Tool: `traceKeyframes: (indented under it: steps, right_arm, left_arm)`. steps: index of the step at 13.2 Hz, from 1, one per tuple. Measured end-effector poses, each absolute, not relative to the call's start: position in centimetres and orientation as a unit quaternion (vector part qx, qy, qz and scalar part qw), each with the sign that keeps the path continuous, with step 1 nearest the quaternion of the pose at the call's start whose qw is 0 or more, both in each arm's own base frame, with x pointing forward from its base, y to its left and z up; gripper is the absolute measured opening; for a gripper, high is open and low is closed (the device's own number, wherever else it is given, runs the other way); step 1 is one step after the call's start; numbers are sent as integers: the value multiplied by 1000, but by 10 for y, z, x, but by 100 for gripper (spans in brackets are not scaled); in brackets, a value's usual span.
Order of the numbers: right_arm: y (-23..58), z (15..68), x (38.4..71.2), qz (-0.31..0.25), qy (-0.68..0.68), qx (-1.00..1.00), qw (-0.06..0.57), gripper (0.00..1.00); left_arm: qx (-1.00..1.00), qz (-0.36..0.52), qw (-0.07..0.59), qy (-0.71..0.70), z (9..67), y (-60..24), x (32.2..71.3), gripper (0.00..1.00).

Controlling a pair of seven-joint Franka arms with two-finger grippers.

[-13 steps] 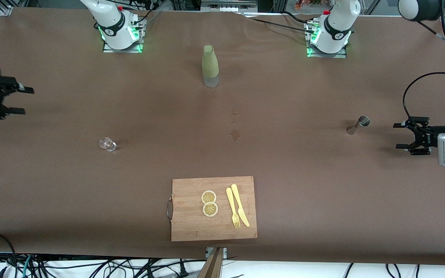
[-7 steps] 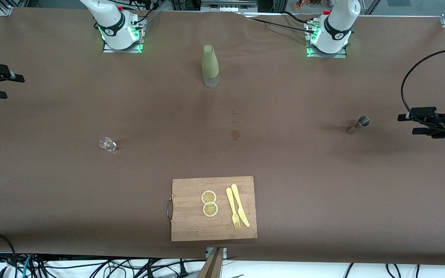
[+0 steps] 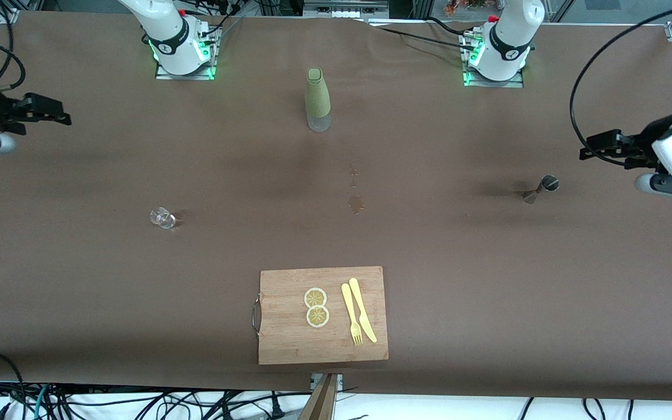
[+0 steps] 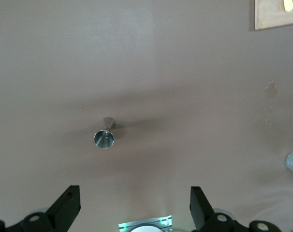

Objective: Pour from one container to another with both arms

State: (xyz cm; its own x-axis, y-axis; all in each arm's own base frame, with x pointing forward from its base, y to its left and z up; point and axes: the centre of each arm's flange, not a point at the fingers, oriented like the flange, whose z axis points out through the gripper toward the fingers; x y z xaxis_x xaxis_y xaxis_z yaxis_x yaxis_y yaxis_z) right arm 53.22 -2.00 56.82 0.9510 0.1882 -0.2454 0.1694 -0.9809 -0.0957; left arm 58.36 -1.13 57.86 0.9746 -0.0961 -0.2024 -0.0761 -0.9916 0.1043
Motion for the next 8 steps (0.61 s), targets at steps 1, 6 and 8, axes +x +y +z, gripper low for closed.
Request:
traceKeyframes:
  steps: [1, 6, 8]
  right_arm:
    - [-15, 567, 523, 122, -93, -988, 36, 100]
    - [-29, 570, 529, 47, -91, -995, 20, 100]
    - [-31, 573, 528, 42, -52, -998, 13, 100]
  left_arm:
    - [994, -97, 44, -26, 589, -19, 579, 100]
    - [997, -79, -15, -9, 607, -35, 571, 100]
    - [996, -75, -32, -20, 608, -55, 570, 100]
